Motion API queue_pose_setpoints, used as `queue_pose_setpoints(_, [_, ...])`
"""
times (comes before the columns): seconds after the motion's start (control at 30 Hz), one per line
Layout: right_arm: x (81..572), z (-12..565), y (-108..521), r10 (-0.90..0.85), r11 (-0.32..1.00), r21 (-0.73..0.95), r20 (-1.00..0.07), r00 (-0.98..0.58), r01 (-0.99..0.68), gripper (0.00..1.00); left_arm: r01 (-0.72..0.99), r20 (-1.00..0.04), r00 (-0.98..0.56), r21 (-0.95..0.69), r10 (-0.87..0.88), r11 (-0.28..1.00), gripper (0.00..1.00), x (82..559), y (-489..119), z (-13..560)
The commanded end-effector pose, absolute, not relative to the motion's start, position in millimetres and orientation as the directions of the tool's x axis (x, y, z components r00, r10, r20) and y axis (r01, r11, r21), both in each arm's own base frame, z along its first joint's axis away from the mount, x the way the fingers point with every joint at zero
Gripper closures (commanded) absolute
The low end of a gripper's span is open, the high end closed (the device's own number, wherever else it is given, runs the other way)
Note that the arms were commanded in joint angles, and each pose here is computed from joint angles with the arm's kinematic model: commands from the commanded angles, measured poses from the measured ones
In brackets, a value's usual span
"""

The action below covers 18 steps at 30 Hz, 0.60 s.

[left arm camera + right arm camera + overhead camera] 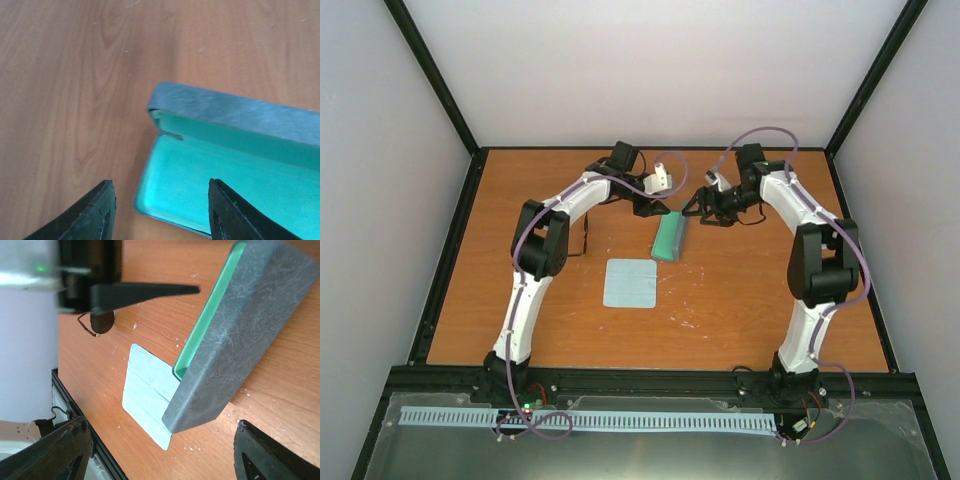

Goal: Organize the sunglasses
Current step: Adjust the sunglasses case at the center of the board.

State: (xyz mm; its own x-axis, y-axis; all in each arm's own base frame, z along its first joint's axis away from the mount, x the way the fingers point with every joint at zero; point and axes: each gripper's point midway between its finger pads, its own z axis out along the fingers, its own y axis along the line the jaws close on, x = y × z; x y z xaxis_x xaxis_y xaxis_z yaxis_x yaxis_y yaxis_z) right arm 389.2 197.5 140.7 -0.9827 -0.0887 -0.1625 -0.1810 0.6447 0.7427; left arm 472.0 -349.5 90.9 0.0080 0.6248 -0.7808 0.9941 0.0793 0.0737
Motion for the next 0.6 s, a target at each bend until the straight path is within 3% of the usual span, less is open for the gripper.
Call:
queue_pose_setpoints(0.0, [379.8,164.2,179.0,-0.053,0.681,0.709,-0.203,-0.978,-0.185,0.24,0.981,-0.752,0.098,0.183,0.652,0.064,0.5,499.1,-350.6,86.5])
queue_pose_setpoints(0.17, [371.1,170.7,164.2,-0.022,0.681,0.712,-0.213,-0.977,-0.171,0.25,0.972,-0.734,0.154,0.234,0.661,0.034,0.56,508.5,-355.7,80.4])
queue_pose_setpoints(0.57, [368.4,159.2,153.6,-0.006,0.651,0.745,-0.19,-0.982,-0.148,0.25,0.976,-0.721,0.179,0.218,0.669,-0.026,0.59,492.8,-371.0,60.1])
